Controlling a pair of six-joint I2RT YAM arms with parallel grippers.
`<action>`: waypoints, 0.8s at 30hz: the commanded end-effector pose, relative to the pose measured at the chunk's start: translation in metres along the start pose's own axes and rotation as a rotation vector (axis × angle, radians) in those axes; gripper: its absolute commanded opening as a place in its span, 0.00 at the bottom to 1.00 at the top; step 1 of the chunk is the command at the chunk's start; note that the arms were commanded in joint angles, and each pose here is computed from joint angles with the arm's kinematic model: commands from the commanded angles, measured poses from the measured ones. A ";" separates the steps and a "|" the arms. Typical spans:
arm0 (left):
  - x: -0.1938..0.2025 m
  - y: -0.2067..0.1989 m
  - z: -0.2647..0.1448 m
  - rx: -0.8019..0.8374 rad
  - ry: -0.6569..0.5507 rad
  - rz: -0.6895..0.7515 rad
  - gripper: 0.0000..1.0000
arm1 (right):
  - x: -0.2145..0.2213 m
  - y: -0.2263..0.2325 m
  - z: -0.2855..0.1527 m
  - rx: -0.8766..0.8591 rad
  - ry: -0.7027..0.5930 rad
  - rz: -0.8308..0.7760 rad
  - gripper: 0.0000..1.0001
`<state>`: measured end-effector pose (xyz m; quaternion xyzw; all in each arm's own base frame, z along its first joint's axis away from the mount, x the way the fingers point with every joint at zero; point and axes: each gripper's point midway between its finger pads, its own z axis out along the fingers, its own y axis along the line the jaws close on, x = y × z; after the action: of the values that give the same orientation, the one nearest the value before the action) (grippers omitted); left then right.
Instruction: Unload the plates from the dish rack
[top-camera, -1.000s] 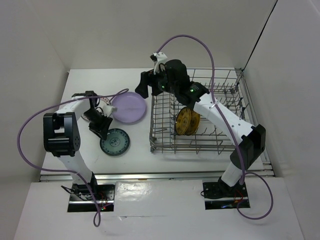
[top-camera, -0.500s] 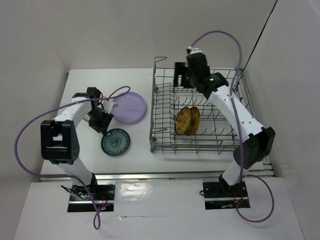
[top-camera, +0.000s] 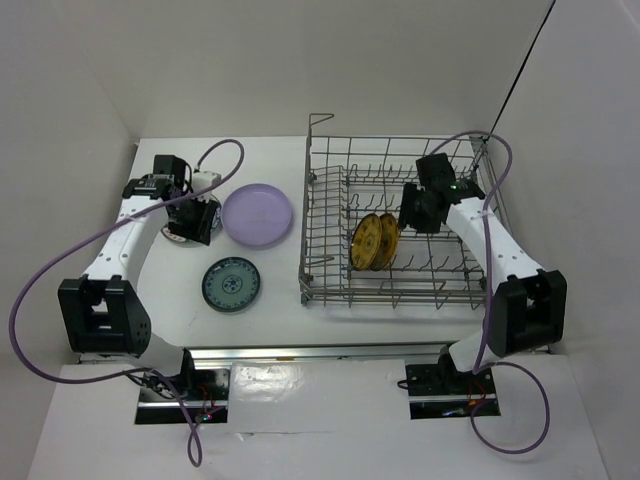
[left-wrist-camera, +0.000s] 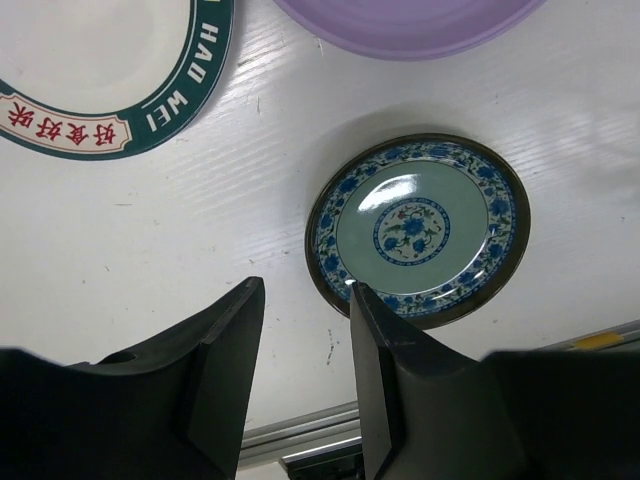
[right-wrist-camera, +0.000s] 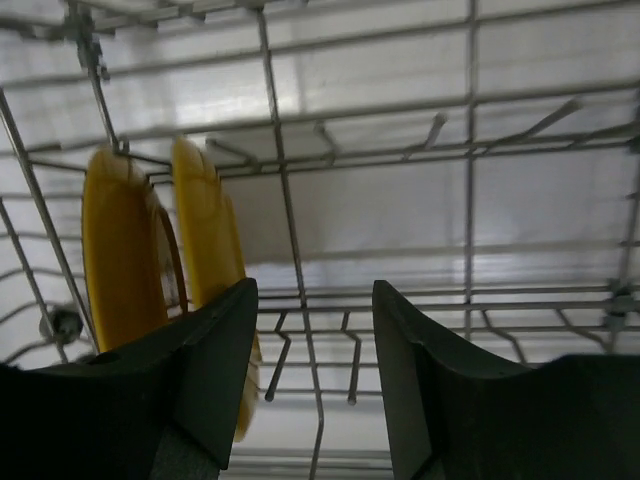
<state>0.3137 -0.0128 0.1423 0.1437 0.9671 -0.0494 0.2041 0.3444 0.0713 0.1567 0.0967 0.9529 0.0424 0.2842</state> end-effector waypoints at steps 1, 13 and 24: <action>-0.015 0.001 -0.020 -0.029 -0.077 -0.032 0.53 | 0.004 0.030 -0.018 -0.190 -0.025 0.009 0.57; -0.011 0.000 -0.024 -0.040 -0.084 -0.042 0.53 | -0.030 0.002 -0.048 0.012 -0.172 0.066 0.55; -0.013 0.002 -0.027 -0.054 -0.099 -0.049 0.53 | 0.010 0.042 -0.029 -0.163 -0.062 0.027 0.52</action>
<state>0.3120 -0.0109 0.1552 0.1188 0.9665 -0.0406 0.2238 0.3265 0.0940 0.2005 0.1001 0.9288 0.0922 0.3446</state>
